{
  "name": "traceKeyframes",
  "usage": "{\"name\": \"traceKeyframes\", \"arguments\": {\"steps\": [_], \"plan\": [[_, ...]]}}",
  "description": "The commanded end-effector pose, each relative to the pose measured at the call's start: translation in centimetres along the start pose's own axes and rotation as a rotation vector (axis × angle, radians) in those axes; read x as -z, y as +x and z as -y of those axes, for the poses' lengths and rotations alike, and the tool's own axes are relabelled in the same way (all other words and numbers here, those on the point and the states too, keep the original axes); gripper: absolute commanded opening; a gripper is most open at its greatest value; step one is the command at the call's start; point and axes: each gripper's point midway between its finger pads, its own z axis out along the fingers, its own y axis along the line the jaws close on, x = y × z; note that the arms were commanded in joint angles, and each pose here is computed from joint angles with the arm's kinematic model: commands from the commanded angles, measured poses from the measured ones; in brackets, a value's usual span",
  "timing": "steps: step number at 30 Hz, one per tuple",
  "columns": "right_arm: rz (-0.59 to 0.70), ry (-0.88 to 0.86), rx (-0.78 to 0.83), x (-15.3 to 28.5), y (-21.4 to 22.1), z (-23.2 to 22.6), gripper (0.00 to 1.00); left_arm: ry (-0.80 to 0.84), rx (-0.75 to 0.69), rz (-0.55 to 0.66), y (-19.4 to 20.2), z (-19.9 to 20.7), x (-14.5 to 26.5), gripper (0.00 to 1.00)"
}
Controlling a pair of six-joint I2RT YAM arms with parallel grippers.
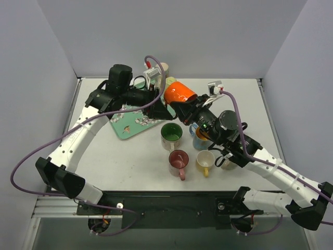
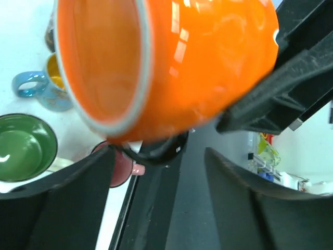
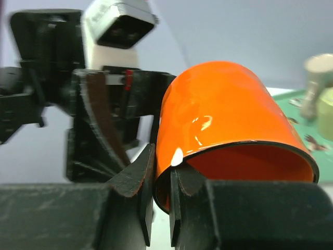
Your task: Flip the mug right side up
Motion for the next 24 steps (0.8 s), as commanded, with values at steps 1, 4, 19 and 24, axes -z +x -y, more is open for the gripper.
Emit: {"name": "traceKeyframes", "arguments": {"steps": [1, 4, 19, 24], "plan": [[0.035, 0.176, 0.126, 0.6, -3.1, 2.6, 0.0, -0.151, -0.124, 0.049, -0.5, -2.5, 2.0, 0.83], [-0.096, 0.252, 0.216, 0.9, -0.9, 4.2, 0.0, -0.341, -0.112, 0.128, -1.9, -7.1, 5.7, 0.85], [-0.865, -0.003, 0.814, 1.8, 15.7, -3.3, 0.0, -0.989, -0.13, 0.321, -4.4, -18.9, 22.8, 0.91], [-1.072, -0.075, 0.841, 2.6, 22.3, -3.7, 0.0, -1.065, -0.115, 0.333, -4.0, -20.5, 25.1, 0.92]]}}
